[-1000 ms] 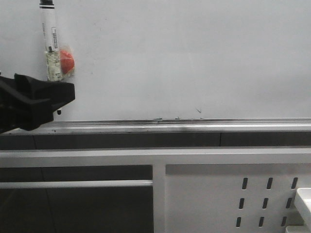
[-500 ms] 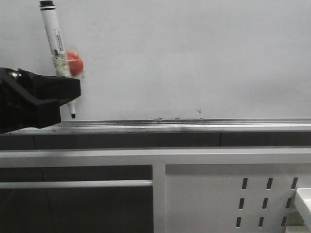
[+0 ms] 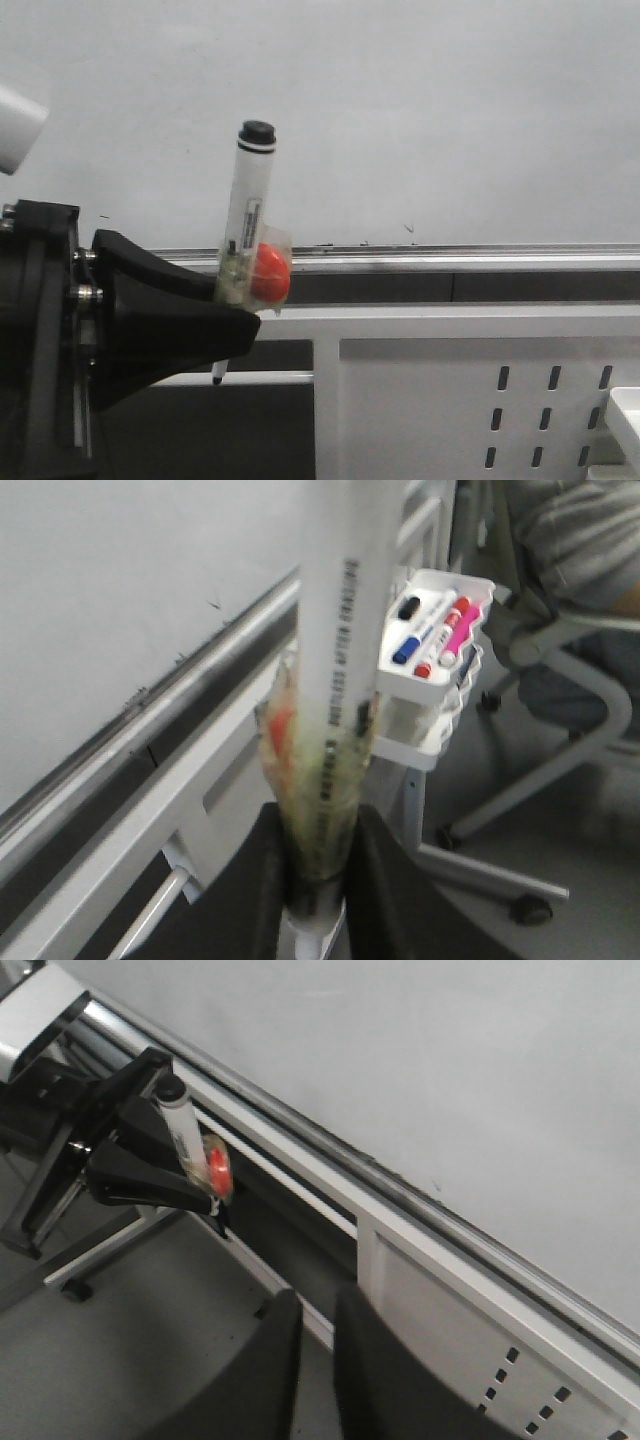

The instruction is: Write number 1 on whiteboard

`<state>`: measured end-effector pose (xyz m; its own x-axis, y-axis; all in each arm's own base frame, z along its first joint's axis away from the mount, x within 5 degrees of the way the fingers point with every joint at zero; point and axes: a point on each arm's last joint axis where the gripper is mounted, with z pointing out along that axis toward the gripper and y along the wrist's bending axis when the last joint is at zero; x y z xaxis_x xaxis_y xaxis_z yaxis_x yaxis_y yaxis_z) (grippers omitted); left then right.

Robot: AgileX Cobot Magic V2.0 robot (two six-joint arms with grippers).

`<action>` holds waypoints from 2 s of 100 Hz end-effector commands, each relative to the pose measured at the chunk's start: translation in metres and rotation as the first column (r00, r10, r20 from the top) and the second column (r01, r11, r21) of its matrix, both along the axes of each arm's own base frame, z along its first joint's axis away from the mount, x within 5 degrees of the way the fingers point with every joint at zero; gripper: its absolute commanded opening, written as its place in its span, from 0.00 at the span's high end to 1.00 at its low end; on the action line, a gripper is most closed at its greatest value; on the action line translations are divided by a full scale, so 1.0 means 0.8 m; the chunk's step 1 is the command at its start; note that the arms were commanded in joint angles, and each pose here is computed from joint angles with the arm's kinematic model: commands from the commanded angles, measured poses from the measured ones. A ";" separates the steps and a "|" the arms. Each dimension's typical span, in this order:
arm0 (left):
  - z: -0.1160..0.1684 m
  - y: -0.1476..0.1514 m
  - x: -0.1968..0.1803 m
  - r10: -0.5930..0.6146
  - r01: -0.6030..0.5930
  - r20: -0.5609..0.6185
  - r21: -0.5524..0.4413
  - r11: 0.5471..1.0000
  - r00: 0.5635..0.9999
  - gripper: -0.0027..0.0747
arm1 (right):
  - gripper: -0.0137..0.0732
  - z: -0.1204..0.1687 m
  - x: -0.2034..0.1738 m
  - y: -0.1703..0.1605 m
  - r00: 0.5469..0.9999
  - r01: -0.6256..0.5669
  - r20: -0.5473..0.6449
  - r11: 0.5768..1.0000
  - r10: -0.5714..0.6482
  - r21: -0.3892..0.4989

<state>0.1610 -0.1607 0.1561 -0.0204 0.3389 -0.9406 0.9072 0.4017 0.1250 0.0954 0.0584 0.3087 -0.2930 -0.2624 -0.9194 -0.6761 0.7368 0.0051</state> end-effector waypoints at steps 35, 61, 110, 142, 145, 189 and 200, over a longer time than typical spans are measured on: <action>0.070 -0.025 0.015 -0.088 -0.003 0.235 0.362 0.932 0.968 0.99 | 0.37 0.037 0.080 0.057 0.963 -0.270 -0.031 0.961 0.268 -0.062; 0.105 -0.052 0.004 -0.048 -0.019 0.227 0.285 0.958 0.973 0.99 | 0.37 0.017 0.100 0.103 0.913 -0.389 0.024 0.886 0.408 -0.253; 0.108 -0.056 0.003 -0.048 -0.012 0.223 0.263 0.965 0.974 0.99 | 0.37 0.020 0.109 0.113 0.911 -0.395 0.022 0.887 0.411 -0.238; 0.111 -0.058 0.002 -0.056 -0.001 0.230 0.242 0.970 0.972 0.99 | 0.47 0.022 0.110 0.114 0.911 -0.395 0.027 0.890 0.411 -0.226; 0.111 -0.058 0.002 -0.057 0.000 0.231 0.240 0.971 0.971 0.99 | 0.47 0.022 0.110 0.114 0.913 -0.391 0.030 0.892 0.408 -0.226; 0.116 -0.062 0.000 -0.075 0.026 0.249 0.193 0.981 0.966 0.99 | 0.92 0.024 0.115 0.113 0.925 -0.354 0.057 0.908 0.375 -0.226; 0.118 -0.062 0.000 -0.063 0.022 0.241 0.168 0.985 0.968 0.99 | 0.92 0.024 0.115 0.113 0.927 -0.349 0.061 0.909 0.371 -0.226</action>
